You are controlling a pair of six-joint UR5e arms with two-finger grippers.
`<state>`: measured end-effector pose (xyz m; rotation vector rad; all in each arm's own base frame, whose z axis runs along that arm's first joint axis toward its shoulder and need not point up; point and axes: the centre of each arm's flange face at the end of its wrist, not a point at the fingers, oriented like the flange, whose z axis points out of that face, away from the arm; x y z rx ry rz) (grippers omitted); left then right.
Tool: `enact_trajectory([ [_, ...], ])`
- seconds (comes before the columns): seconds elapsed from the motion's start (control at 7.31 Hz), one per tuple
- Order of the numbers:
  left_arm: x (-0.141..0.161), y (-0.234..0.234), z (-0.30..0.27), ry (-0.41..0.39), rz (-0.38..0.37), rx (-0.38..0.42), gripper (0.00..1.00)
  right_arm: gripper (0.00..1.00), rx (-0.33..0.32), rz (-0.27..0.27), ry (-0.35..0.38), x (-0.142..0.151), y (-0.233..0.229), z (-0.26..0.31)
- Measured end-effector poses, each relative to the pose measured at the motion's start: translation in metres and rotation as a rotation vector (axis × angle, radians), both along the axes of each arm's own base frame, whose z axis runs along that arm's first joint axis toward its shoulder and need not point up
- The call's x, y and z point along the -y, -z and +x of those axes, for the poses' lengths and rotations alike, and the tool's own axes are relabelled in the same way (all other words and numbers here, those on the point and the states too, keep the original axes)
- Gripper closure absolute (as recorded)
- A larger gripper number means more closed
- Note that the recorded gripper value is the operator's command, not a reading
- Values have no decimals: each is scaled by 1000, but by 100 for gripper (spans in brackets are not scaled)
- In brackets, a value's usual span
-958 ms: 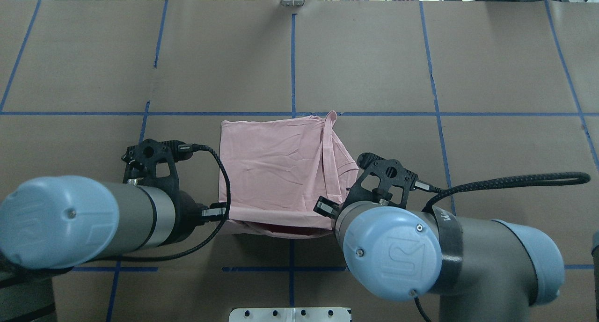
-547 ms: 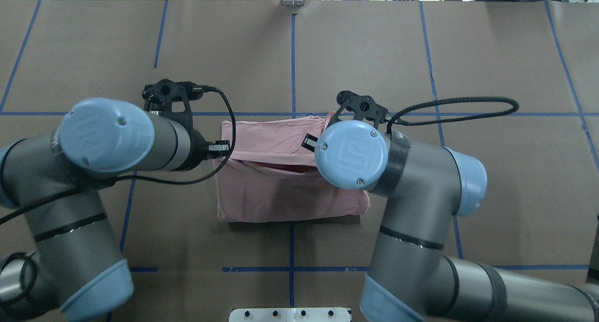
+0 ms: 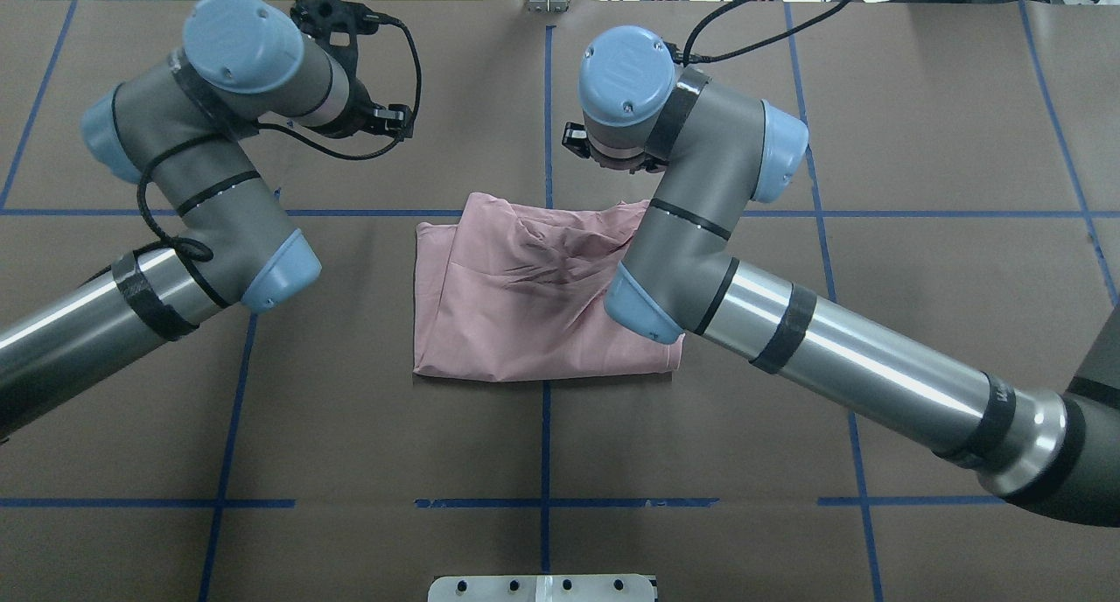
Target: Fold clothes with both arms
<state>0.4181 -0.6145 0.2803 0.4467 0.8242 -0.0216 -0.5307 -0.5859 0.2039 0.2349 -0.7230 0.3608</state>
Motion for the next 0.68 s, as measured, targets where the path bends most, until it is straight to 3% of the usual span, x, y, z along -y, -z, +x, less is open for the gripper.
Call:
enact_trajectory([
  [0.27,7,-1,-15,-32,28,-20,0,0,36,1,47,24,3,16],
  [0.68,-34,11,-57,-80,66,-35,0,0,85,11,155,36,-3,92],
])
